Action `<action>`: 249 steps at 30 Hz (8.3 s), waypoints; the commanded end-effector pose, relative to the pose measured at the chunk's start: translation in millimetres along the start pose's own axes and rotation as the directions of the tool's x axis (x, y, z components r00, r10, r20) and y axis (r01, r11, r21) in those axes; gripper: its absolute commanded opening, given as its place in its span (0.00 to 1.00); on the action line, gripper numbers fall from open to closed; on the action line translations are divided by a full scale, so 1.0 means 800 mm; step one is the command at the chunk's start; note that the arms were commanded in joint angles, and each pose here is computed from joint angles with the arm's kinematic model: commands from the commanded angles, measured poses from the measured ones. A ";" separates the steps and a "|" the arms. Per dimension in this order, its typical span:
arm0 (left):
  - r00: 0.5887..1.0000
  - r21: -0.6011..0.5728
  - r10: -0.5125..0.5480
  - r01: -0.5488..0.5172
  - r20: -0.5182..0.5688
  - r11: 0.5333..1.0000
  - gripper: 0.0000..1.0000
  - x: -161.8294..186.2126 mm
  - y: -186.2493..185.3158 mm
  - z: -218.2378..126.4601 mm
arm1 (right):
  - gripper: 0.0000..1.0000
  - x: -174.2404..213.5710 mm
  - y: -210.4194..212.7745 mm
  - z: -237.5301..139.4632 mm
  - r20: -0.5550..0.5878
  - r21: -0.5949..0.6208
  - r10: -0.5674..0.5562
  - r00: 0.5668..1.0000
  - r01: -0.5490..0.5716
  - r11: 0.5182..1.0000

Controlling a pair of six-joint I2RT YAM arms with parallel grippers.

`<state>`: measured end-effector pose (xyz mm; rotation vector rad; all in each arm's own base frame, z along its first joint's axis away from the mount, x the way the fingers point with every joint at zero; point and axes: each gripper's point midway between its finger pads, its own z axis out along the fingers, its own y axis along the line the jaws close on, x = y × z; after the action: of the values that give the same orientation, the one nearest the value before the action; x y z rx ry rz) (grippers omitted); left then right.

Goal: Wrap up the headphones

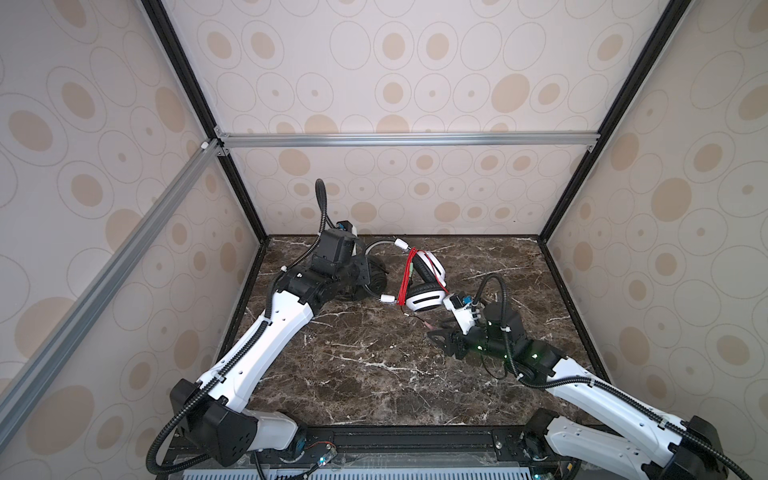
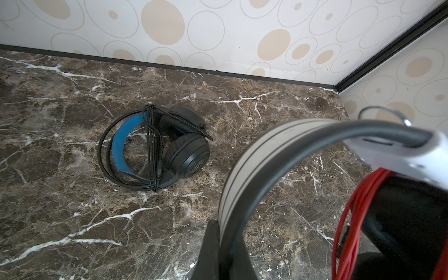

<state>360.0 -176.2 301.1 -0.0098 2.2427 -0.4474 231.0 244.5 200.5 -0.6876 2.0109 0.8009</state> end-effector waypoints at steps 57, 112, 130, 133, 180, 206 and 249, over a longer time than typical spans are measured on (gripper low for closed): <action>0.992 0.178 -0.110 0.098 0.060 0.979 0.00 -0.058 -0.039 -0.024 | 0.37 -0.039 0.002 0.007 0.150 -0.064 0.048 0.987 -0.038 0.997; 0.997 -0.102 0.071 -0.073 -0.019 0.992 0.00 -0.001 0.033 0.000 | 0.00 -0.213 0.073 -0.032 0.007 -0.002 -0.277 0.961 0.277 0.961; 0.989 0.006 0.146 -0.146 -0.033 0.989 0.00 0.011 -0.002 0.010 | 0.00 -0.222 -0.018 0.021 -0.197 0.367 -0.117 0.973 0.184 0.912; 0.987 0.033 0.151 -0.149 -0.049 0.988 0.00 0.016 -0.008 0.014 | 0.00 -0.228 -0.023 0.029 -0.204 0.388 -0.112 0.973 0.186 0.903; 0.990 -0.044 0.096 -0.102 -0.105 0.994 0.00 0.028 0.009 0.025 | 0.47 -0.193 0.005 -0.001 -0.231 0.267 -0.130 0.964 0.191 0.945; 0.982 0.015 -0.182 0.183 -0.048 0.983 0.00 0.026 -0.027 0.099 | 0.89 -0.229 -0.097 -0.103 -0.043 0.499 0.038 0.998 -0.012 0.866; 0.927 -0.110 -0.306 0.288 -0.217 0.951 0.08 0.117 -0.072 0.341 | 1.00 -0.176 -0.107 -0.119 -0.064 0.517 0.129 0.990 -0.078 0.852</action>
<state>478.7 -316.6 60.9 -0.2938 2.5875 -0.4383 316.0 143.7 340.9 -0.3193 2.2277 0.2453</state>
